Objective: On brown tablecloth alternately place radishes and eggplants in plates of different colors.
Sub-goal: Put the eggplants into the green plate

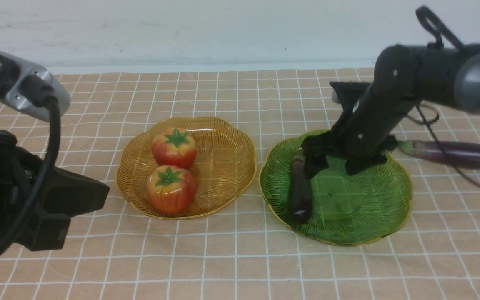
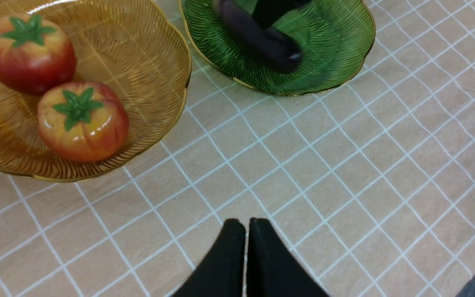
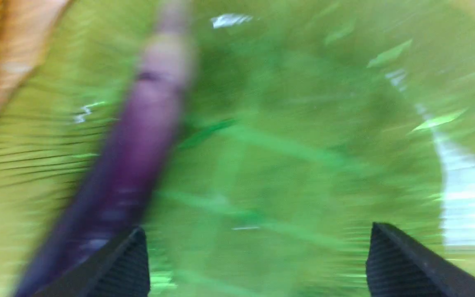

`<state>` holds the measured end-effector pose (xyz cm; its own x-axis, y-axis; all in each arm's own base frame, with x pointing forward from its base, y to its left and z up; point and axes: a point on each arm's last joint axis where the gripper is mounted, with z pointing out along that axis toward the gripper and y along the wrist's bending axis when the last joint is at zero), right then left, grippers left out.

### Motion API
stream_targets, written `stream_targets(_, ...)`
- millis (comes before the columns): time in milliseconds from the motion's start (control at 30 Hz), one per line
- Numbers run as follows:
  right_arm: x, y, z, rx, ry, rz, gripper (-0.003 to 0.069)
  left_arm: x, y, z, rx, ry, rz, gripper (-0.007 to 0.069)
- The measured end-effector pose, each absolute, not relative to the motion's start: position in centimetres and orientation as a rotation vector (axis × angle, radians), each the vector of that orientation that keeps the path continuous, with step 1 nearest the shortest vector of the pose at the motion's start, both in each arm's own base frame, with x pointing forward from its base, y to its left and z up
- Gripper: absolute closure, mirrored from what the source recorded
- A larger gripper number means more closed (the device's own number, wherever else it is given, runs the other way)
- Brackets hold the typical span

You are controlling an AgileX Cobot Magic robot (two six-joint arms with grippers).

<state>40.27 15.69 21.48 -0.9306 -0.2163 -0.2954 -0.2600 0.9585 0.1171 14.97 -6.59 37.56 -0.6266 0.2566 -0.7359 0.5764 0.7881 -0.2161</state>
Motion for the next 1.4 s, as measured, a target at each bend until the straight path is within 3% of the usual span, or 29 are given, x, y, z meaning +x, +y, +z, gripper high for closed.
stream_targets(67, 41.2, 14.3, 23.7, -0.403, 2.797, 0.036, 0.0019, 15.0, -6.6, 37.6, 0.603, 2.257, -0.576, 0.0629)
stream_targets(100, 42.0, 13.0, 24.9, -0.393, 2.768, -0.071, 0.0064, 15.0, -6.6, 37.6, 0.599, 2.259, -0.578, 0.0629)
stream_targets(167, 43.1, 9.8, 26.6, -0.329, 2.739, -0.211, 0.019, 15.0, -6.6, 37.6, 0.595, 2.26, -0.58, 0.0629)
stream_targets(233, 43.9, 6.0, 27.1, -0.227, 2.736, -0.27, 0.037, 15.0, -6.6, 37.6, 0.596, 2.261, -0.58, 0.0629)
stream_targets(267, 44.1, 4.2, 27.1, -0.181, 2.745, -0.281, 0.0479, 15.0, -6.6, 37.6, 0.596, 2.261, -0.58, 0.0629)
stream_targets(333, 44.5, 0.4, 26.4, -0.118, 2.787, -0.248, 0.0611, 15.0, -6.6, 37.5, 0.596, 2.261, -0.579, 0.0629)
stream_targets(433, 44.5, -2.6, 24.9, -0.157, 2.855, -0.133, 0.0659, 14.9, -6.6, 37.5, 0.599, 2.265, -0.58, 0.0629)
stream_targets(500, 44.6, -3.6, 24.1, -0.27, 2.866, -0.034, 0.0643, 14.9, -6.6, 37.5, 0.601, 2.269, -0.582, 0.0629)
stream_targets(633, 44.7, -3.7, 23.9, -0.427, 2.845, 0.009, 0.0579, 14.8, -6.6, 37.4, 0.606, 2.276, -0.584, 0.0629)
stream_targets(767, 44.8, -3.6, 23.6, -0.559, 2.818, 0.007, 0.044, 14.8, -6.6, 37.4, 0.611, 2.284, -0.589, 0.0629)
stream_targets(933, 45.5, -3.7, 22.0, -0.707, 2.782, -0.018, 0.0216, 14.7, -6.6, 37.4, 0.612, 2.289, -0.592, 0.0629)
stream_targets(1100, 46.3, -3.8, 19.9, -0.782, 2.767, -0.037, 0.0059, 14.6, -6.6, 37.3, 0.62, 2.299, -0.597, 0.0629)
stream_targets(1200, 46.7, -3.9, 19.1, -0.795, 2.761, -0.052, 0.0021, 14.6, -6.6, 37.3, 0.622, 2.301, -0.598, 0.0629)
stream_targets(1400, 47.0, -4.0, 18.1, -0.809, 2.76, -0.056, 0.0011, 14.6, -6.6, 37.3, 0.617, 2.305, -0.6, 0.0629)
